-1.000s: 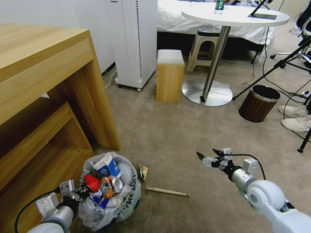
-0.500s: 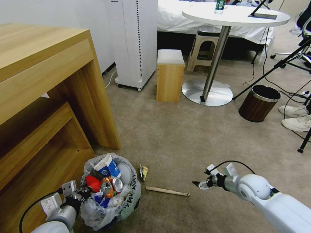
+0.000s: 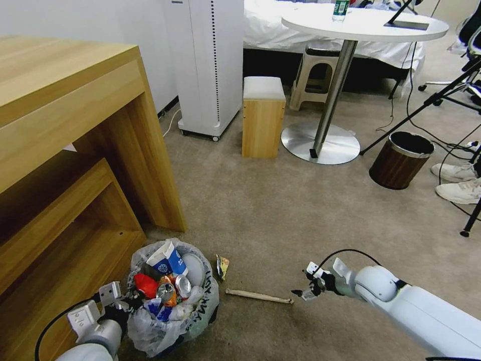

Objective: Pick up the trash bin and place the garbage on the floor into it.

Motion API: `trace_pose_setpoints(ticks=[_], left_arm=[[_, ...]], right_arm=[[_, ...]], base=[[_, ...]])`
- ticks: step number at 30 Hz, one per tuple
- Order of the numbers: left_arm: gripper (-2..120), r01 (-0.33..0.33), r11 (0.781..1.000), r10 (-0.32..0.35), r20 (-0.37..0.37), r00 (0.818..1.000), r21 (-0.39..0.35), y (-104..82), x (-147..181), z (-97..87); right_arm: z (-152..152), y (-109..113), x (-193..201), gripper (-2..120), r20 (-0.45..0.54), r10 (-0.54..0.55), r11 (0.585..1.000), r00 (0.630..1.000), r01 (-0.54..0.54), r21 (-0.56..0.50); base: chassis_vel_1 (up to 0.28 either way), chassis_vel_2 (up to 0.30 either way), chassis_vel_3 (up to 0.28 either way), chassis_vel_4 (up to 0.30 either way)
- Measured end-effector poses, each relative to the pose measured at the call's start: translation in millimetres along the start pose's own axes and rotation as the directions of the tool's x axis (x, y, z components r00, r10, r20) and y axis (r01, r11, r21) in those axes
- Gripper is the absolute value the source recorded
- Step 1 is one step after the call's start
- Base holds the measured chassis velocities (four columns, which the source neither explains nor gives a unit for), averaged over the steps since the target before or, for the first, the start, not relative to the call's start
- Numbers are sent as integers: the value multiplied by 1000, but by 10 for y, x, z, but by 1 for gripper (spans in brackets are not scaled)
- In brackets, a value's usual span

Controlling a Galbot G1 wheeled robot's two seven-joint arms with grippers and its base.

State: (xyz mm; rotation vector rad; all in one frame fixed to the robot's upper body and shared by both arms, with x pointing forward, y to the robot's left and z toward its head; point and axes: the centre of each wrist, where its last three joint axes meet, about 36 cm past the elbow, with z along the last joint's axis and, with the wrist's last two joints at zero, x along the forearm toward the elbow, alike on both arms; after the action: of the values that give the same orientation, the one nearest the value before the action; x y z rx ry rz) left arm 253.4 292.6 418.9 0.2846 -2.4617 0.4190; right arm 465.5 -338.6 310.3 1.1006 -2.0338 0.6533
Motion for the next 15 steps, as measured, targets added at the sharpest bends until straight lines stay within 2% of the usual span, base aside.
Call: trace_pose_setpoints(ticks=[8,15], left_arm=[[0,4,1000,-4,-4,1000,3,-7,-39,33],[0,9,1000,-9,-5,1000,5,11,-53,54]], right_arm=[[-4,58,-268,100,3,-68,993,998,67,92],[65,202,-523,97,-27,-51,993,998,54,107]], base=[[0,0,0,0],[0,0,0,0]])
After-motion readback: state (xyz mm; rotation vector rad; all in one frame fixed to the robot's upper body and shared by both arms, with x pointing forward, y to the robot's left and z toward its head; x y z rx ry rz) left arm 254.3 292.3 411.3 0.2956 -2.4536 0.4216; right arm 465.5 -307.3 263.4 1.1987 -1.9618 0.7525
